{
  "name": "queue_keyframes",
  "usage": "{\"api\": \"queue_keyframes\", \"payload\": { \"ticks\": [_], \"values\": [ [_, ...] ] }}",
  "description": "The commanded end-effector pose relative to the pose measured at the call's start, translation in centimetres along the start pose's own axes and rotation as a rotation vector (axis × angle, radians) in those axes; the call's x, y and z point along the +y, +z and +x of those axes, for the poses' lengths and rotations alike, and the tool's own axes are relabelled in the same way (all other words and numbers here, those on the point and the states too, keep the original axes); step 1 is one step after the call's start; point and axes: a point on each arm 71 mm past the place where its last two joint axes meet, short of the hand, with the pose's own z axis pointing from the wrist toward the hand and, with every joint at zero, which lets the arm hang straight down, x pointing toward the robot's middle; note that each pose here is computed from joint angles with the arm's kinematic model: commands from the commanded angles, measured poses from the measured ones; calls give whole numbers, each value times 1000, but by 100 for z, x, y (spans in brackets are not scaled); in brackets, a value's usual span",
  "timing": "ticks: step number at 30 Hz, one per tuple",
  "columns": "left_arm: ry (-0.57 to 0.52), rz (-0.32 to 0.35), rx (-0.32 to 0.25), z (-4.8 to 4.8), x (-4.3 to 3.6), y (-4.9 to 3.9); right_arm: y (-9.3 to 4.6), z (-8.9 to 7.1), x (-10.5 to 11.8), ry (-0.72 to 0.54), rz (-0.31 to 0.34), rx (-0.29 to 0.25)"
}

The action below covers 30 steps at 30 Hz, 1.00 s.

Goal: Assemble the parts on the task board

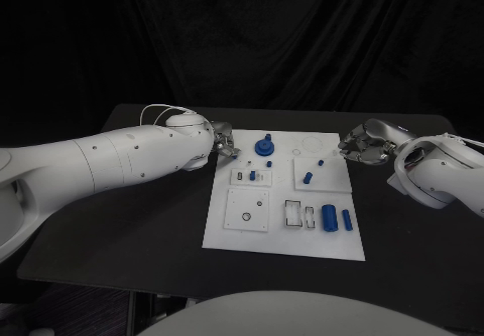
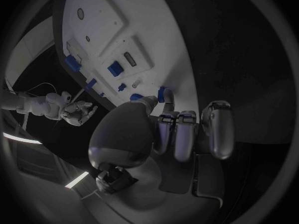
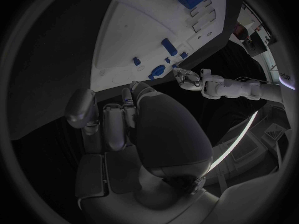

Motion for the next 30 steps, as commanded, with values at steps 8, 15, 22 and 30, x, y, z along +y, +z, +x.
{"api": "queue_keyframes", "payload": {
  "ticks": [8, 15, 22, 30],
  "values": [
    [-3, 30, 10, 20, -34, -4, 0, 8, -5, -1, 2, -1],
    [-23, 50, -36, -4, -20, -29, -9, 5, -15, -1, 6, 0],
    [-53, 92, -97, -21, 11, -113, -20, 2, -34, 1, 13, 3],
    [-93, 120, -93, 43, 62, -288, -29, 1, -44, 3, 19, 6]
  ]
}}
